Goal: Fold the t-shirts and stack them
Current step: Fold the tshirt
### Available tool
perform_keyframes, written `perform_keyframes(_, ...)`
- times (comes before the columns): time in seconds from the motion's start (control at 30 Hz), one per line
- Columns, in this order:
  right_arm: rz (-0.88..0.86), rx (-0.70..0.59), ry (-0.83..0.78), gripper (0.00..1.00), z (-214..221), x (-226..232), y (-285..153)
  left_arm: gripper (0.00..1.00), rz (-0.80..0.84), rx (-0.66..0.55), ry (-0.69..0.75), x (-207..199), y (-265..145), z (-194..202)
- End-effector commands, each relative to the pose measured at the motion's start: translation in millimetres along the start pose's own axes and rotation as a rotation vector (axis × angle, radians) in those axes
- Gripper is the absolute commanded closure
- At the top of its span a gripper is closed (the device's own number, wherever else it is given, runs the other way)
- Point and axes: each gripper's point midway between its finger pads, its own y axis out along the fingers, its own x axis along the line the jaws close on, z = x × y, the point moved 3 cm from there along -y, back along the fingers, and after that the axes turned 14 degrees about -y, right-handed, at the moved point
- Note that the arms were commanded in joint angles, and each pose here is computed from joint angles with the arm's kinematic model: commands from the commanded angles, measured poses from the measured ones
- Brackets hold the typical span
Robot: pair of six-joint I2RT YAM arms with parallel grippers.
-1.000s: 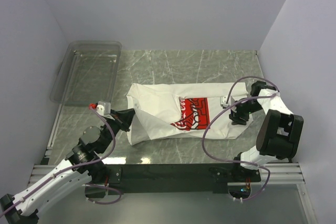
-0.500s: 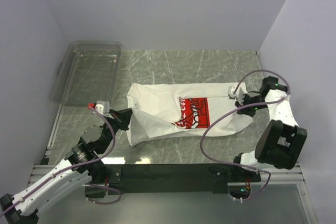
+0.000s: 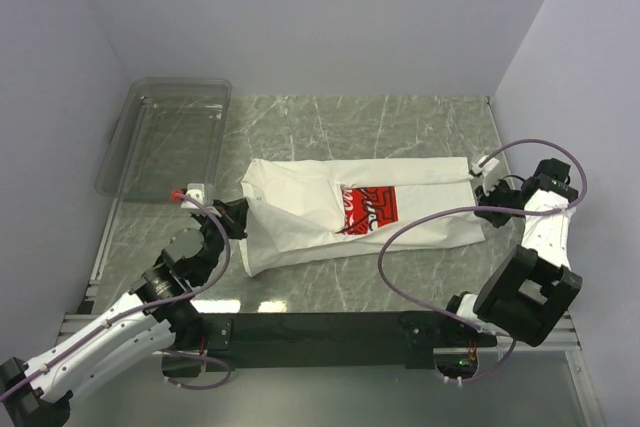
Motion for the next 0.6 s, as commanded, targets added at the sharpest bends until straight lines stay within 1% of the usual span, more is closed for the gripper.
perform_keyframes(0.0, 0.127, 0.006, 0.086, 1.0, 6, -25, -8, 0.99, -0.008, -0.119, -0.019, -13, 6, -35)
perform_keyframes(0.2, 0.14, -0.017, 0.122, 1.0, 6, -37, -2, 0.99, -0.081, -0.136, -0.018, -1, 16, -35)
perform_keyframes(0.3, 0.154, -0.03, 0.139, 1.0, 4, -49, 0, 0.99, -0.09, -0.155, -0.012, 0, 21, -40)
perform_keyframes(0.47, 0.2, -0.039, 0.153, 1.0, 6, -70, 3, 0.99, -0.084, -0.149, 0.01, -2, 34, -44)
perform_keyframes(0.57, 0.178, -0.056, 0.155, 1.0, 2, -72, 8, 0.99, -0.09, -0.135, 0.026, -2, 43, -43)
